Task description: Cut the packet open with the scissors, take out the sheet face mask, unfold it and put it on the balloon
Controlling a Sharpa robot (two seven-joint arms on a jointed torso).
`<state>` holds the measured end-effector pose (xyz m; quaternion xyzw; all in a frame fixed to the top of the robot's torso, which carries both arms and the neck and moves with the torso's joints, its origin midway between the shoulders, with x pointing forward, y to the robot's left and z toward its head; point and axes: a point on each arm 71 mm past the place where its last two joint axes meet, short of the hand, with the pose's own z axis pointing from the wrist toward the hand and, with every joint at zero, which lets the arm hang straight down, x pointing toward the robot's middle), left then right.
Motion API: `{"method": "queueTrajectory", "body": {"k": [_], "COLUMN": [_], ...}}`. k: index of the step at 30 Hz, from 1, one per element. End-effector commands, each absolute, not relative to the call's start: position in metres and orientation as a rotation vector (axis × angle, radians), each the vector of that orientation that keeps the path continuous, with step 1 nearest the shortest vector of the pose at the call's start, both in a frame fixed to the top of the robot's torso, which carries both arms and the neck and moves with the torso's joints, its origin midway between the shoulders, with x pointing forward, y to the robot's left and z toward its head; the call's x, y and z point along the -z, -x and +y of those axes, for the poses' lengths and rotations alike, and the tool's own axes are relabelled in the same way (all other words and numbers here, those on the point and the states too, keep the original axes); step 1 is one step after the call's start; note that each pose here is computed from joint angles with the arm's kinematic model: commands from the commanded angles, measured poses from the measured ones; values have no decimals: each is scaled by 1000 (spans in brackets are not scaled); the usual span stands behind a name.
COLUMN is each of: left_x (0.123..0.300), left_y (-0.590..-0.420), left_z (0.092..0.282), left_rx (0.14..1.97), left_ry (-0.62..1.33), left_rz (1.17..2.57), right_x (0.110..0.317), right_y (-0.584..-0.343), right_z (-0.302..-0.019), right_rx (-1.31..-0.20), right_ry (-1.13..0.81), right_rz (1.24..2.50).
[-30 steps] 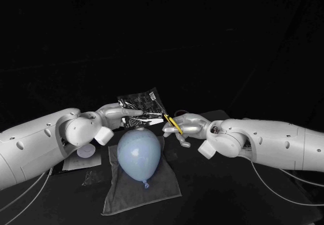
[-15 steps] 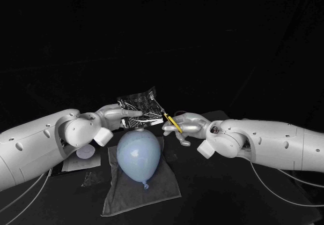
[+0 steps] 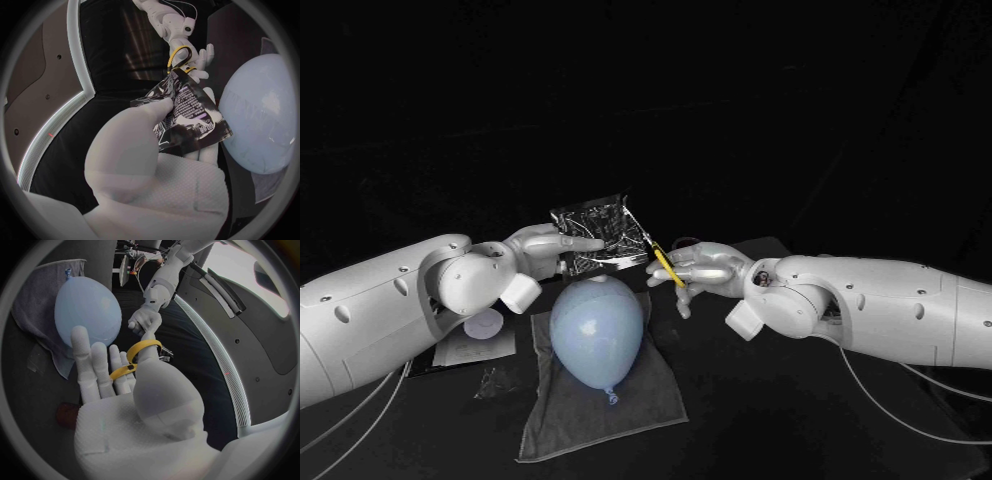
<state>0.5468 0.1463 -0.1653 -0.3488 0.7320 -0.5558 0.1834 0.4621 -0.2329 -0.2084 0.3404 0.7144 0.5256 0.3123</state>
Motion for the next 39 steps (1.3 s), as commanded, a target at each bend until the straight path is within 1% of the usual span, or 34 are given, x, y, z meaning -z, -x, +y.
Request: {"method": "queueTrajectory", "body": {"k": [1,6,13,19,29,39], "left_x": [166,166,166,166,166,167], "left_y": [-545,-545,-545,-545,-545,-544], "left_z": [143,143,145,145,144,145], "left_rx": [1577,1577,1575,1577,1579,1576], "left_ry": [960,961,964,962,955,947], "left_rz": [2088,2087,2085,2087,2095,2102], "right_x": [206,205,204,204,206,204], "right_y": [-457,-454,-453,-450,-444,-444], "right_z": [-229,-233,-239,-237,-227,-224], "right_rx": [-1402,-1397,-1411,-1448,-1531,-1560], "right_ry": [-848,-850,-904,-940,-950,-966], "right_rz": [1916,1907,1889,1901,1980,1956]}}
